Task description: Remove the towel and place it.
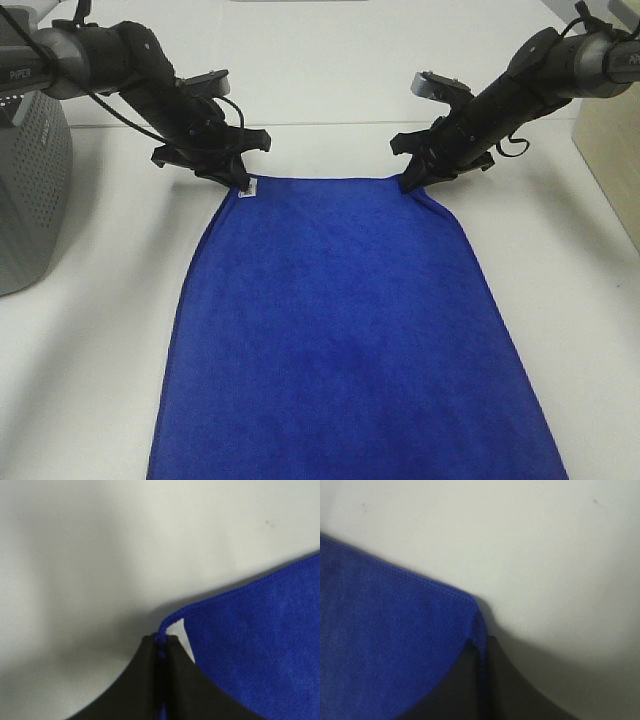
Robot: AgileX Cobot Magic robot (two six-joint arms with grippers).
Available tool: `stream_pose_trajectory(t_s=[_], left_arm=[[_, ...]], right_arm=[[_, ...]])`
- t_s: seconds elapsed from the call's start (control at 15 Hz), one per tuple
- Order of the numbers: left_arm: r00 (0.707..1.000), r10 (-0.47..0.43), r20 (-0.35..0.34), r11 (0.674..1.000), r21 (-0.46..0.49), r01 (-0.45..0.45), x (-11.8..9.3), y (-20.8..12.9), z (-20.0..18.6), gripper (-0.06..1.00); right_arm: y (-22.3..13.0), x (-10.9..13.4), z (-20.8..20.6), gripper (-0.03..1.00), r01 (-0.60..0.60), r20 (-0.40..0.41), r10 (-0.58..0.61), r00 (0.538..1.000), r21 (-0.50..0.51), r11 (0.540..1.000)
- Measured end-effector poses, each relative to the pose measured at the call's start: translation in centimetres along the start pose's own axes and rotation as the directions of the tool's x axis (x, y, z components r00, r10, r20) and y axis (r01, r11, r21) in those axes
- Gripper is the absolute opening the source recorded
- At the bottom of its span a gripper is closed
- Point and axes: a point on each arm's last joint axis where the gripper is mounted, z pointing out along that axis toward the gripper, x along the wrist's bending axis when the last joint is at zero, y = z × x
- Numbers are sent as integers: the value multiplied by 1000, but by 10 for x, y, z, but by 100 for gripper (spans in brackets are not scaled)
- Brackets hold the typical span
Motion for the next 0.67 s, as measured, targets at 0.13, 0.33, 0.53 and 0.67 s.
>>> stream_pose_trajectory(t_s=[0.13,0.33,0.53,0.67], left_arm=[[1000,24,-5,999,-40,-24,0,5,-2,1],[997,71,-22,982,-171,-74,-5,26,-14,1],[994,99,-50,948,-297,-110,-8,44,-27,1],[988,127,-82,921,-361,-149,-8,52,-31,1]], right_arm=[[9,-2,-4,1,62,54,-59,997,-45,997],[33,-2,-20,1,149,124,-132,984,-147,978],[53,1,-37,1,231,181,-191,965,-235,944],[62,2,-44,1,272,223,-213,951,-282,920]])
